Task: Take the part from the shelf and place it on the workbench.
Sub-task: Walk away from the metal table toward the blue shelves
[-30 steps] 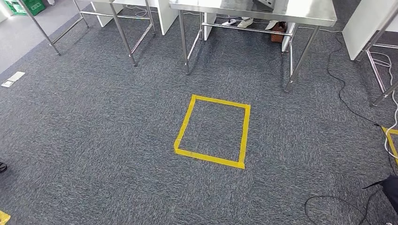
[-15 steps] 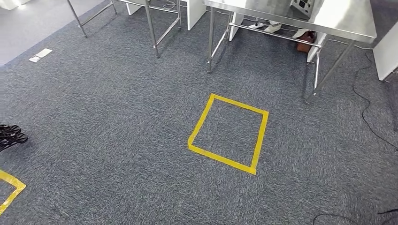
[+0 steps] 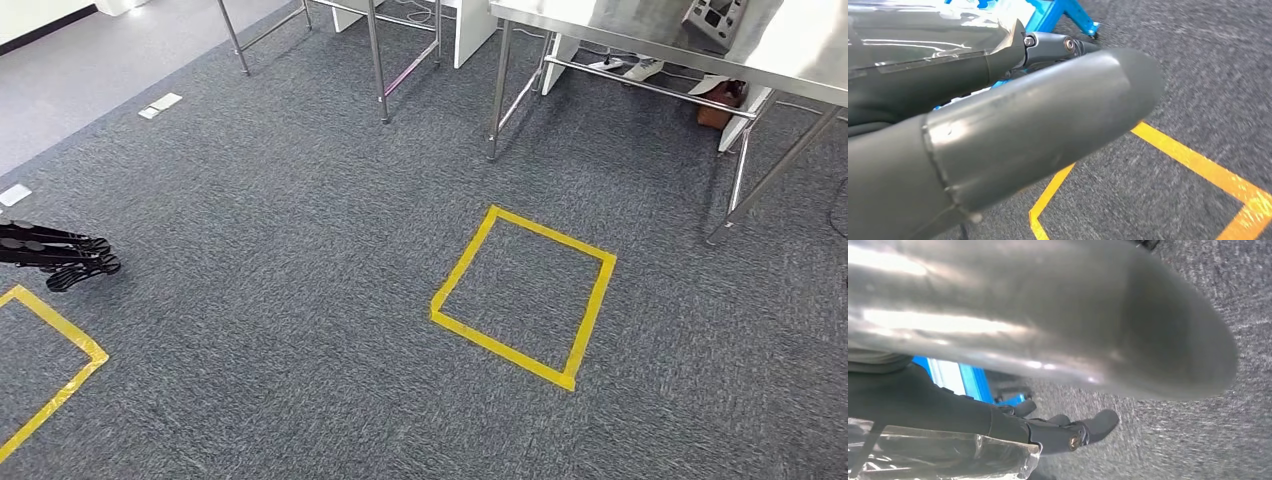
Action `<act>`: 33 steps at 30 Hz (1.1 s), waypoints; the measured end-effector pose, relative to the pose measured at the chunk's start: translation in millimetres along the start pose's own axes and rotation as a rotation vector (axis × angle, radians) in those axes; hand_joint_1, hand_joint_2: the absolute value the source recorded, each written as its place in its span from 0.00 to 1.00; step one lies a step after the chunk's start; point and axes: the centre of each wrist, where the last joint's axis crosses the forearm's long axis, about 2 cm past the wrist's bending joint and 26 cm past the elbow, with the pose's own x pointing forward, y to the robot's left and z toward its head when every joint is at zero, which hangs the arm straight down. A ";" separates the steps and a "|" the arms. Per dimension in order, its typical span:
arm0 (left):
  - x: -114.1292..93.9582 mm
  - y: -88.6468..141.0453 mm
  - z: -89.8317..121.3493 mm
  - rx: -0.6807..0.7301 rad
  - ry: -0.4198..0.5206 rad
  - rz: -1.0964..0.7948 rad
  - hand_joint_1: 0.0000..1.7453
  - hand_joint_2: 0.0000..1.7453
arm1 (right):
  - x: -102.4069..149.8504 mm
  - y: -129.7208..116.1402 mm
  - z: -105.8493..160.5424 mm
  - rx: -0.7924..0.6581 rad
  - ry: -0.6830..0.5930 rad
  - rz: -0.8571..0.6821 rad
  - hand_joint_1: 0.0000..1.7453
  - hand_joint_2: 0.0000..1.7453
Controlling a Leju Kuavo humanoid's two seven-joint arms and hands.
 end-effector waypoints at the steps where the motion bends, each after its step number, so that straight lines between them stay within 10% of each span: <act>1: 0.8 0.4 -0.1 0.014 -0.003 -0.012 0.00 0.00 | -1.2 0.1 -0.2 0.003 0.005 0.007 0.00 0.00; 14: 2.4 8.0 -2.7 0.148 0.019 -0.085 0.00 0.00 | 3.1 10.1 8.7 -0.090 -0.072 0.249 0.00 0.00; 33: -0.6 -3.7 2.3 0.009 0.112 0.037 0.00 0.00 | -2.2 16.4 11.2 0.029 -0.045 0.219 0.00 0.00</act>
